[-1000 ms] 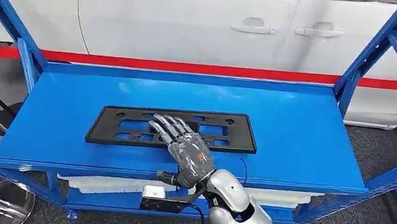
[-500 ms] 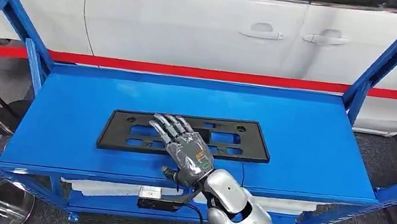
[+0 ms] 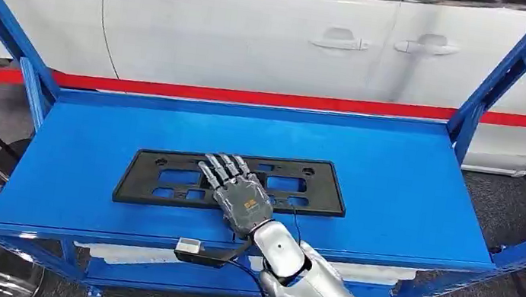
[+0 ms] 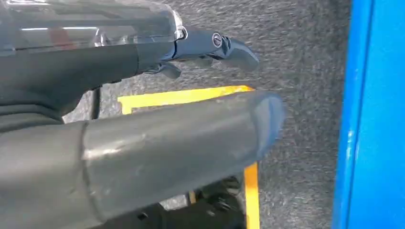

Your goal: Take the parts from the cabinet and place them on the table.

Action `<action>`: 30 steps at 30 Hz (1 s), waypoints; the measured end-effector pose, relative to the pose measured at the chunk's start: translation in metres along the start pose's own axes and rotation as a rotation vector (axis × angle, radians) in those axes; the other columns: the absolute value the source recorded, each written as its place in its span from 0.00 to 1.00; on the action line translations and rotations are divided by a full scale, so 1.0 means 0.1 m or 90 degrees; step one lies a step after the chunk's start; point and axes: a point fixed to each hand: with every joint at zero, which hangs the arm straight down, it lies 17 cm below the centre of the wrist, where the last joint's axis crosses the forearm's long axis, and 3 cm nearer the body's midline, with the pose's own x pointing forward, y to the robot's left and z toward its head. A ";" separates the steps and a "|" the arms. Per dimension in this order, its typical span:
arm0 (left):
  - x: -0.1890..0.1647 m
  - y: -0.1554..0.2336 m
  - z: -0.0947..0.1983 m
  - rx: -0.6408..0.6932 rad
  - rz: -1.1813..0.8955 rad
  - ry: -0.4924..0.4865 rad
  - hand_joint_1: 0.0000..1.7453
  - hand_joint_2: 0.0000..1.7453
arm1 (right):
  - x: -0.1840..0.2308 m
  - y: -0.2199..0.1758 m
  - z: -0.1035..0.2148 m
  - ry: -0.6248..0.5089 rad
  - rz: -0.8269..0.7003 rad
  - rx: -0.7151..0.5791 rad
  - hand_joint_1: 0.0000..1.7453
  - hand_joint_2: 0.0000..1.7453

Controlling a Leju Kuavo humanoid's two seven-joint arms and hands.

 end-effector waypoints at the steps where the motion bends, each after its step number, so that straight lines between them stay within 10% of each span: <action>1: 0.01 -0.01 0.00 -0.001 -0.002 -0.001 0.00 0.00 | -0.01 0.07 0.01 0.001 0.010 0.013 0.00 1.00; 12: 0.04 -0.01 -0.01 -0.007 -0.019 -0.006 0.00 0.00 | -0.18 0.37 0.00 0.029 0.061 0.063 0.00 1.00; 13: 0.04 -0.01 -0.01 -0.007 -0.020 -0.007 0.00 0.00 | -0.20 0.36 -0.01 0.034 0.065 0.060 0.13 1.00; 14: 0.05 -0.01 -0.01 -0.008 -0.023 -0.007 0.00 0.00 | -0.24 0.35 -0.02 0.045 0.076 0.057 0.94 1.00; 30: 0.23 -0.07 0.00 -0.050 -0.028 -0.057 0.00 0.00 | -1.15 0.55 0.20 0.203 0.161 0.104 1.00 1.00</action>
